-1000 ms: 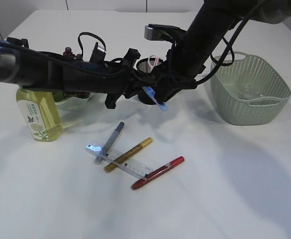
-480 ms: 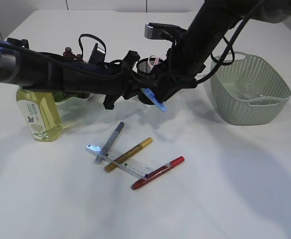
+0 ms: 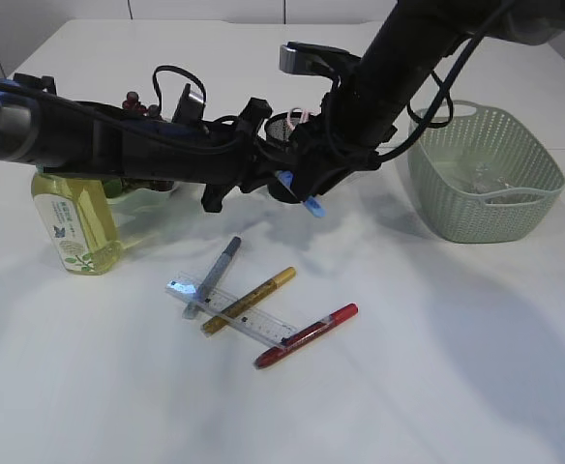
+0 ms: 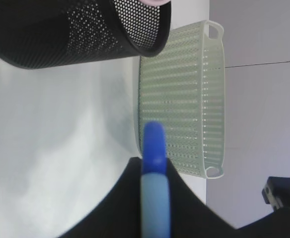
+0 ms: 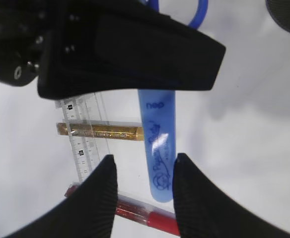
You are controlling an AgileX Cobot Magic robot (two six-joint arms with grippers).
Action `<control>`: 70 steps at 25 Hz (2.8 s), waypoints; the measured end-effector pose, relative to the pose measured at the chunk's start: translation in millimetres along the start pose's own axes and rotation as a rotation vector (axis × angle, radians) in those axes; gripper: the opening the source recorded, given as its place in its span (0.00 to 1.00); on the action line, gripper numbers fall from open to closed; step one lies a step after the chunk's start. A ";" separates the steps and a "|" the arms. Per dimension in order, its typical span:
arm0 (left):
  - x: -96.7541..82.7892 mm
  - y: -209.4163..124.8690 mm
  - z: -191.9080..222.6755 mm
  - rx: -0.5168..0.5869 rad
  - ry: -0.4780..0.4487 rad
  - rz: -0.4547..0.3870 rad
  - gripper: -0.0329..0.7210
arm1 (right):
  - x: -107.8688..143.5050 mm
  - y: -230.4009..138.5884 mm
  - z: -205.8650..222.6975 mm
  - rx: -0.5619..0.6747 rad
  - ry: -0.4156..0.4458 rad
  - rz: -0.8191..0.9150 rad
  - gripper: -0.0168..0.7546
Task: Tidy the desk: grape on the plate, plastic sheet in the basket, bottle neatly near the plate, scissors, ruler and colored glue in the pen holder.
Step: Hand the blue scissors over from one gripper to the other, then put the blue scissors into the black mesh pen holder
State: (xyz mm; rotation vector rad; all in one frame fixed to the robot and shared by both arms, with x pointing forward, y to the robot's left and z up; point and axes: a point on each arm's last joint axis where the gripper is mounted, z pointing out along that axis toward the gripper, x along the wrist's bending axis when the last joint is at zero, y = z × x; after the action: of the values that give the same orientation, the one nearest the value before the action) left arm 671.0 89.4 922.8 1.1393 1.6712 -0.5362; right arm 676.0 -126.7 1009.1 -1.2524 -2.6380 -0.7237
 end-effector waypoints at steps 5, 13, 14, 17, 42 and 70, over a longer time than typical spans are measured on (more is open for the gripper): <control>-1.2 -1.4 0.0 0.015 -0.013 0.003 0.10 | -1.0 -1.0 -4.7 0.010 -0.037 -0.014 0.43; -18.5 5.2 0.4 0.034 -0.042 0.105 0.10 | 0.2 -1.7 -18.6 0.010 -0.102 0.026 0.43; -19.2 5.4 0.4 0.036 -0.040 0.117 0.10 | 0.5 -1.6 -19.8 0.008 -0.105 0.035 0.43; -17.7 4.3 0.4 0.053 -0.021 0.155 0.10 | 0.8 -1.6 -20.7 0.006 -0.108 0.056 0.43; -45.1 22.1 -29.0 0.357 0.261 0.631 0.10 | 16.2 -0.5 -56.3 -0.058 -0.145 0.177 0.43; -139.9 59.6 -34.1 -0.124 0.384 0.966 0.10 | 12.6 -34.1 -49.8 0.068 -0.238 0.294 0.43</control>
State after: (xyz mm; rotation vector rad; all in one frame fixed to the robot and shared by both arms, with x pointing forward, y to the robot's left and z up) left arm 714.2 83.1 1072.5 1.8351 1.2096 0.4130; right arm 637.8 -160.0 1044.3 -1.7525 -2.5394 -0.4598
